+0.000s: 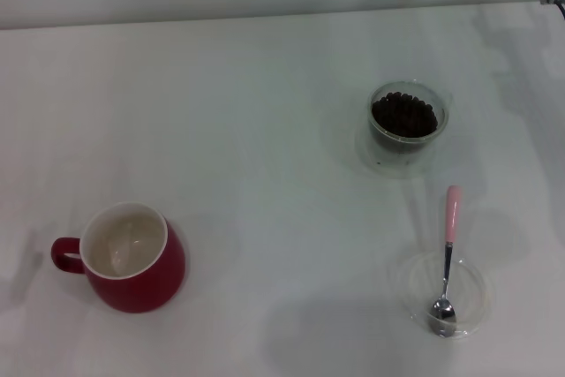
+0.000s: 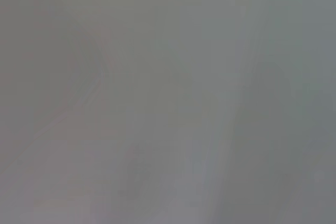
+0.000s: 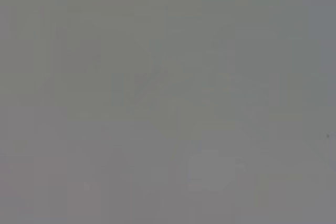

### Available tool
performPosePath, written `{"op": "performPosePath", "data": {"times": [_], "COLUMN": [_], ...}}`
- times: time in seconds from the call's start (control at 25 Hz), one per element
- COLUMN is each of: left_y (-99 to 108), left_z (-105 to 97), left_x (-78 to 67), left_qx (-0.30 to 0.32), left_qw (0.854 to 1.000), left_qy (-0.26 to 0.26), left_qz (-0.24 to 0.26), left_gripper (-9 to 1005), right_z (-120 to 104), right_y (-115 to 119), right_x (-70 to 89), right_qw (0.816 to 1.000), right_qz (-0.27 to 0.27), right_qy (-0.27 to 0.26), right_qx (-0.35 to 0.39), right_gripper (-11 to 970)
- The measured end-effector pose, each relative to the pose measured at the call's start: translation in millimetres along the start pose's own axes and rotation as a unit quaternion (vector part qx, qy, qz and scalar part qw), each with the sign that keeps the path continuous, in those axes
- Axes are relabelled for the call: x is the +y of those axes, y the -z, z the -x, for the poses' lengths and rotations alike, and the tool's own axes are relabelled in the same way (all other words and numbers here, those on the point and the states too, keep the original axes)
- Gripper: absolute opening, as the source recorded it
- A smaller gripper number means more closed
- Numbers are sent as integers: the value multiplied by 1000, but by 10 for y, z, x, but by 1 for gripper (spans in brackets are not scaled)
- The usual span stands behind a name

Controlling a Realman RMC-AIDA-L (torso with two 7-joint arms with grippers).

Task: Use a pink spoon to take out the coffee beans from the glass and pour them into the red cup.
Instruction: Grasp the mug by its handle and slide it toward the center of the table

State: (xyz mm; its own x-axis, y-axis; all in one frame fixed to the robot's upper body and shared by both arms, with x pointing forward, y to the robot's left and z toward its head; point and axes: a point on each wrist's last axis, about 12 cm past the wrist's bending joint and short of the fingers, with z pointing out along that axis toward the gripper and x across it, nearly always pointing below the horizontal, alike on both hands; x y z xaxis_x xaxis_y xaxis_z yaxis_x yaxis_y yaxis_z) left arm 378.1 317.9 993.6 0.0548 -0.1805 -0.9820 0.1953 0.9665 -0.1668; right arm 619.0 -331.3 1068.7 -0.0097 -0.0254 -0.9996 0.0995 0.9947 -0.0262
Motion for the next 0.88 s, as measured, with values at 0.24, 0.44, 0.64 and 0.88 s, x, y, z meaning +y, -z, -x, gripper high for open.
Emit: {"op": "performPosePath", "data": {"times": [0.24,0.44,0.64,0.88], "left_y": [22,86,149,115], "left_z": [-23,-36,-25,-53], "left_x": [-3,1,34,46], "left_qx": [29,45,61,88], "left_qw": [998,997,994,989], "left_qy": [-23,-17,-1,-9], "left_qz": [-50,-68,-90,-116], "left_gripper": [879,879,879,880], "right_z": [9,3,-7,11], "right_y": [-7,1,12,-5], "right_x": [-7,-25,-43,-34], "right_qw": [1000,1000,1000,1000], "right_qz": [-3,-7,-11,-10], "right_qy": [-3,-5,-7,-6], "right_qx": [-1,-1,0,-2], "right_gripper": [871,871,872,872]}}
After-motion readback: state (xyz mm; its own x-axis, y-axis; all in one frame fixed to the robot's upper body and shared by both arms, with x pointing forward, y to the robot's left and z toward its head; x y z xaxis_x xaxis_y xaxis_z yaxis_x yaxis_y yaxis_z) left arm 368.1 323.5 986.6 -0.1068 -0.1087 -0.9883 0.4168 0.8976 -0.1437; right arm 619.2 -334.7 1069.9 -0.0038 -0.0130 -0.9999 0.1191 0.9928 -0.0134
